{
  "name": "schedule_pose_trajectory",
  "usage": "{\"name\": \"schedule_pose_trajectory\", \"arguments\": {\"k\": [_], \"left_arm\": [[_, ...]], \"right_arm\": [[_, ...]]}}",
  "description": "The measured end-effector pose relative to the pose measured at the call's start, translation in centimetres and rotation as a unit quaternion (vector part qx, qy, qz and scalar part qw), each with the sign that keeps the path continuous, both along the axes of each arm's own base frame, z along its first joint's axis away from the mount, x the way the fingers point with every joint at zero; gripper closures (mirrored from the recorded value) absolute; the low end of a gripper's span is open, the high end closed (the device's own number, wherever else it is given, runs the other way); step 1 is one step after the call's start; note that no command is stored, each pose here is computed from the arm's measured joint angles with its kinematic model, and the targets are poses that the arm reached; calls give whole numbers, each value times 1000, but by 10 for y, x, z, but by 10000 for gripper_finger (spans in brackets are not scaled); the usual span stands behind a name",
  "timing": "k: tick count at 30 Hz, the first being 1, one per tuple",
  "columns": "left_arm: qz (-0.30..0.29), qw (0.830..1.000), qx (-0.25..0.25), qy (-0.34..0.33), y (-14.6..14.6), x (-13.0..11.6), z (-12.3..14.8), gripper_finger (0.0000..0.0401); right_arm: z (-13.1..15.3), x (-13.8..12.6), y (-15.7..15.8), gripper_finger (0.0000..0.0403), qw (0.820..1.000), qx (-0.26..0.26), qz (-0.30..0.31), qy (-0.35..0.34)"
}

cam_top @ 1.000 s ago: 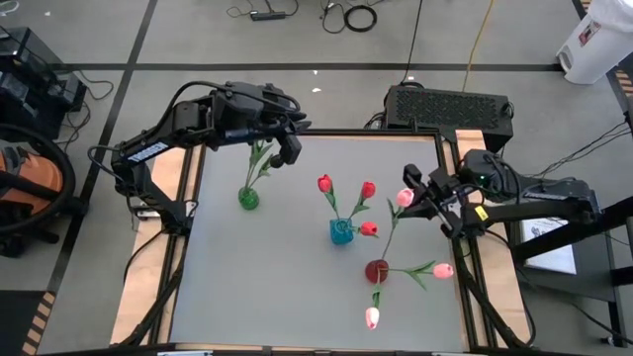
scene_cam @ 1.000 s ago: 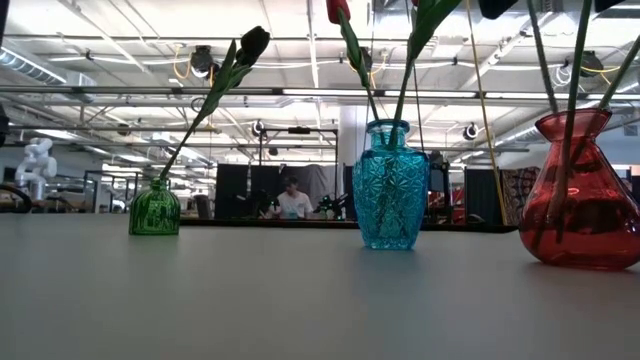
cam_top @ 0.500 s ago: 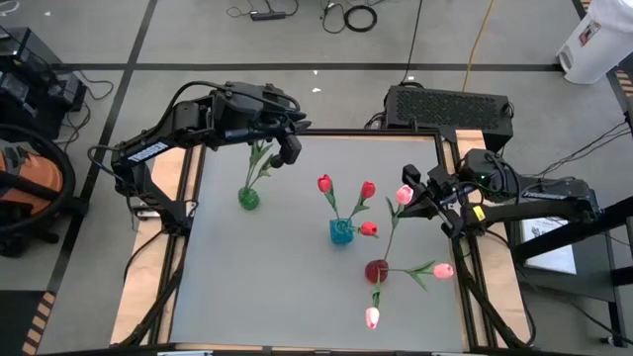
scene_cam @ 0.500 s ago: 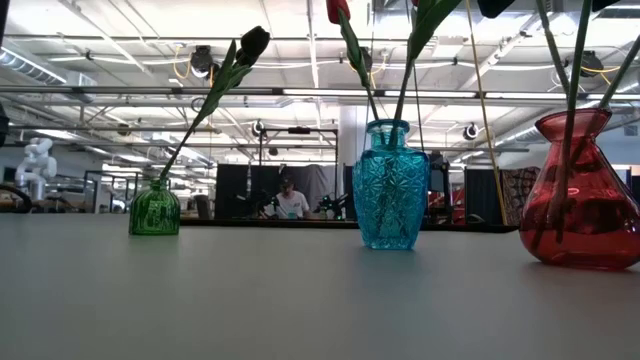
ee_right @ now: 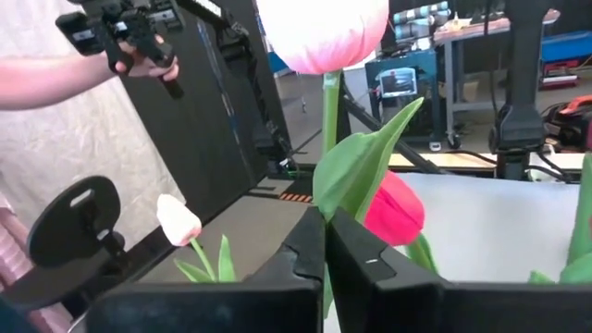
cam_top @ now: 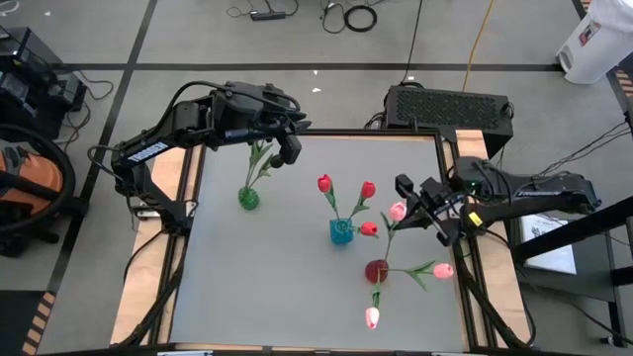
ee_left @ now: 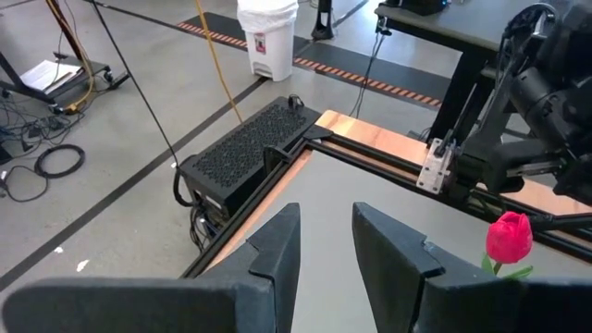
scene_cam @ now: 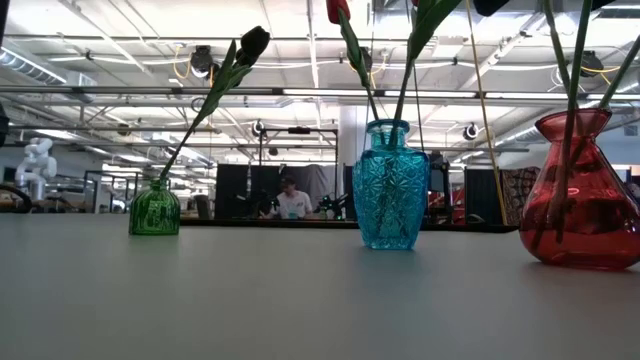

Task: Sort flowers into vase by color
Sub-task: Put the pink tulip into the red vase

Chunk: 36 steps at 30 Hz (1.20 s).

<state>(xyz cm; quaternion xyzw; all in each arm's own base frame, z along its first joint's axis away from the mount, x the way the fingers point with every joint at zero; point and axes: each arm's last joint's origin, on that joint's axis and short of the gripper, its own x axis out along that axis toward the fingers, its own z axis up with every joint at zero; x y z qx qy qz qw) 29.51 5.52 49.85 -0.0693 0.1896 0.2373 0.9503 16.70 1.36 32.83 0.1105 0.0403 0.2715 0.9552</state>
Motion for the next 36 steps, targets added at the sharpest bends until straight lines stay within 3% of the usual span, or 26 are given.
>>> {"name": "schedule_pose_trajectory", "arguments": {"k": [23,29,36], "left_arm": [[0,1000,0,-1,0,0,0,292],[0,1000,0,0,0,0,0,292],[0,1000,0,0,0,0,0,292]], "right_arm": [[-15,17,19,399,996,-59,60,9],[-18,20,22,365,996,-59,67,17],[-18,20,23,297,996,-59,69,17]]}}
